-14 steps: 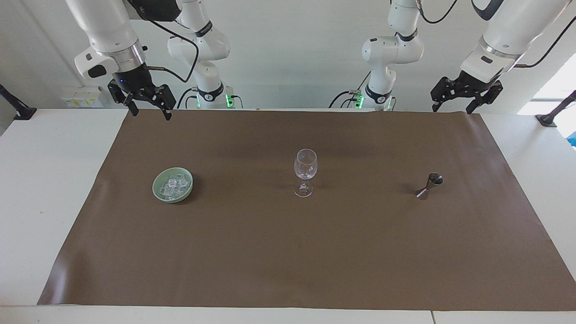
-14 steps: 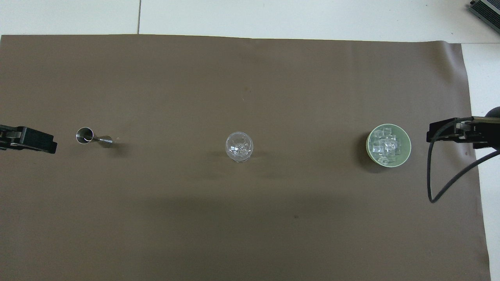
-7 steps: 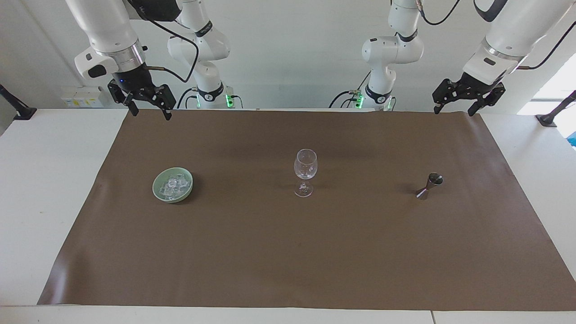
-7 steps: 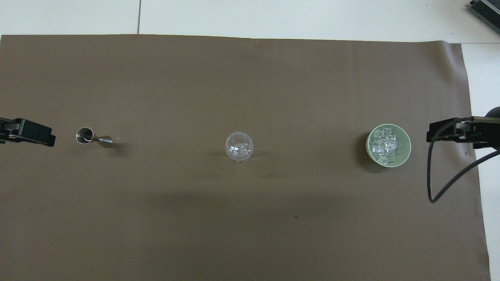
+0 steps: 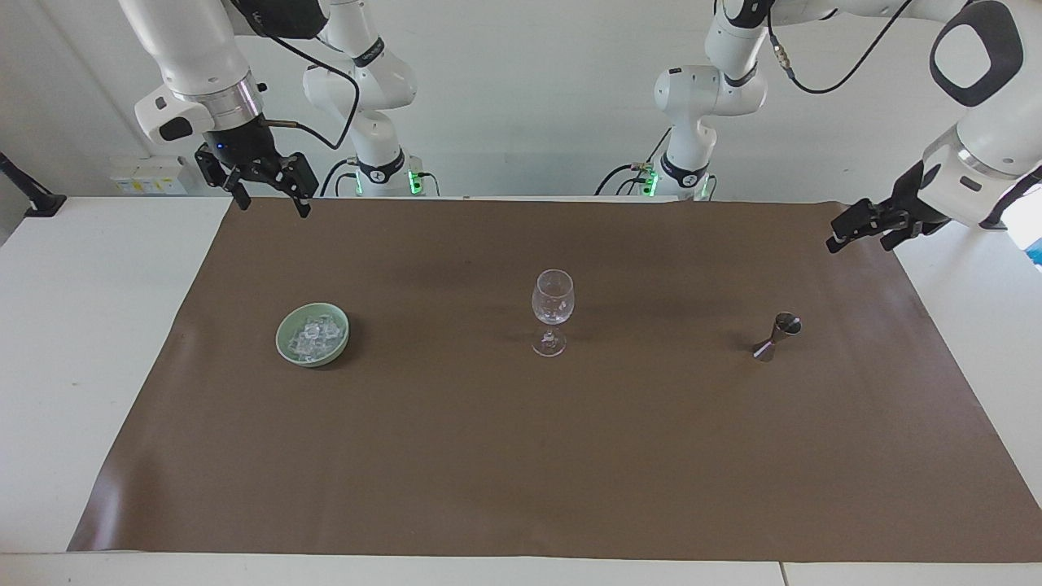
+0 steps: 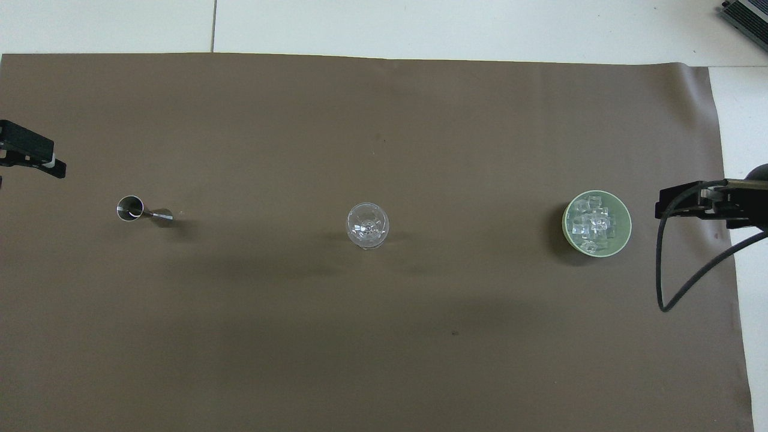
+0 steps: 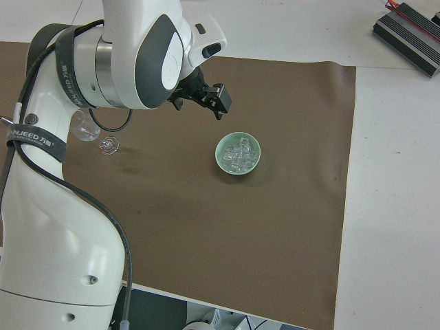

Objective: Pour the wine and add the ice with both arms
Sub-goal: 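Move the left gripper toward the silver metal cup and open it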

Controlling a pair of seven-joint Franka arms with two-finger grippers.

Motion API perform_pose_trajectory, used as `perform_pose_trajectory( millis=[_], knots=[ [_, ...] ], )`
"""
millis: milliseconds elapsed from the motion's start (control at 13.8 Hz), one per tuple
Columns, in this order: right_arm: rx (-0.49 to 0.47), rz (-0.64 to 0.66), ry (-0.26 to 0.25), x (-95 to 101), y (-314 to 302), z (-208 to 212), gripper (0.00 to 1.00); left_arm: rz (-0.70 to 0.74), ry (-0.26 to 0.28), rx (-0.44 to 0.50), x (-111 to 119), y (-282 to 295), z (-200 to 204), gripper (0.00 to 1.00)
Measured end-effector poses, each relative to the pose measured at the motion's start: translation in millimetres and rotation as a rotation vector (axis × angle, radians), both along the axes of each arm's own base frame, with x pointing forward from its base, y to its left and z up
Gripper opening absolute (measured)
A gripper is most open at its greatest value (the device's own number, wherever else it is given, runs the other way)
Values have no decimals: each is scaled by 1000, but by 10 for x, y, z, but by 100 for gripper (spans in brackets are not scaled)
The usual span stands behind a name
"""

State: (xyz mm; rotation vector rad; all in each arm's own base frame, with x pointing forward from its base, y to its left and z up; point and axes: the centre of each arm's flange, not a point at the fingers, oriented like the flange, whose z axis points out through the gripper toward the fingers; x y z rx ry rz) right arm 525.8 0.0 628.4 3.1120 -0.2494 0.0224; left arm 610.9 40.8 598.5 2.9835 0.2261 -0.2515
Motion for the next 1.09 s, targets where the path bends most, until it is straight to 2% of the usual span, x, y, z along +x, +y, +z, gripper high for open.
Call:
perform_pose_trajectory(
  millis=[290, 436, 871, 1089],
  knots=[
    [0, 0, 0, 0, 0, 0, 100, 342, 71, -94, 202, 83, -210, 100],
    [0, 0, 0, 0, 0, 0, 100, 467, 99, -143, 244, 187, -260, 100],
    [0, 0, 0, 0, 0, 0, 100, 829, 144, -265, 411, 477, -390, 100],
    [0, 0, 0, 0, 0, 0, 100, 1017, 218, -342, 482, 686, -580, 100]
  ],
)
